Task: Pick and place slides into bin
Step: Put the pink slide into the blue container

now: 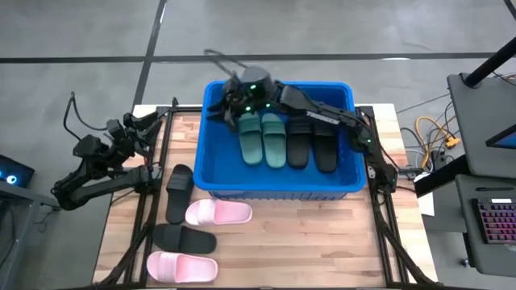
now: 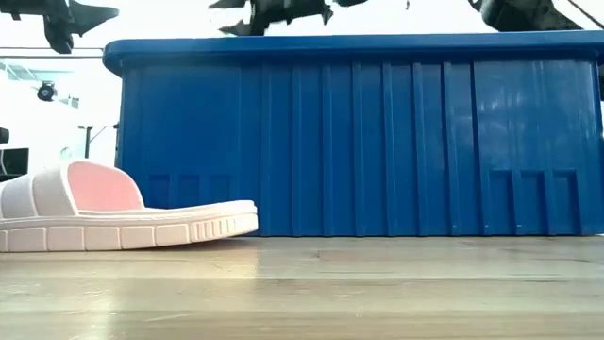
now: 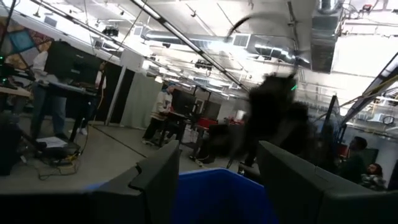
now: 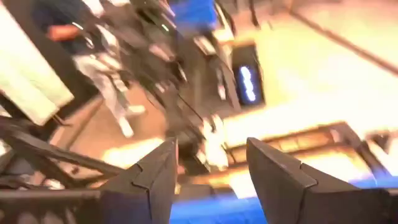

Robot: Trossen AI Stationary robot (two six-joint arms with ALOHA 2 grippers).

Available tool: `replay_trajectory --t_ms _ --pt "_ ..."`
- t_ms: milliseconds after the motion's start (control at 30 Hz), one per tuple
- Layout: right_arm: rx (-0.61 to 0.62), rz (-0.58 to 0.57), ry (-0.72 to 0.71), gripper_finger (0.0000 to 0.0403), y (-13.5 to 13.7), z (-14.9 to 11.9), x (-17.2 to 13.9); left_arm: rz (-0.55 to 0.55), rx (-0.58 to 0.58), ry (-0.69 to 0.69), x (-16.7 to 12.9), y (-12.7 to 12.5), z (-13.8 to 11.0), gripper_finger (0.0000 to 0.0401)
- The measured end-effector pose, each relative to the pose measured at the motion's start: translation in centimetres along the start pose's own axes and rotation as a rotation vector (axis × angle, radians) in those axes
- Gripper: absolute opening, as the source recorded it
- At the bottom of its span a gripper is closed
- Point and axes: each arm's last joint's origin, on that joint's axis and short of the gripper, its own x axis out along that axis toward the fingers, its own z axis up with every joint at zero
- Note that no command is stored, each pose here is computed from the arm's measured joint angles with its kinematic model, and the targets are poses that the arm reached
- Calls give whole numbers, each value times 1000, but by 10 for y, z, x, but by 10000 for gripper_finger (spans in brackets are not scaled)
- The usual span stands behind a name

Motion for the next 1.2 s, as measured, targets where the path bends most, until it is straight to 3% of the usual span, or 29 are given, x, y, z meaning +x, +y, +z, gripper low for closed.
replay_trajectory --t_ms 200,267,400,533,667,833,1033,1200 --pt "-286 -6 -137 162 54 54 -65 9 2 5 1 0 -1 201" --pt "-352 -77 -162 155 73 67 -90 12 5 13 3 0 -2 201" --pt "-434 -344 -93 137 95 72 -136 17 6 15 3 0 -2 201" --pt "-418 -310 -52 118 99 66 -165 62 6 5 3 1 -2 201" --pt "-354 -257 -122 101 115 60 -197 164 -4 -25 3 4 0 201" --pt "-320 -254 -105 84 125 26 -223 179 -82 -37 3 4 0 201" --pt "-322 -198 -237 72 136 -11 -254 92 -226 -11 7 0 -2 201" --pt "-287 -150 -342 68 133 -44 -264 -52 -358 -21 17 -8 3 201"
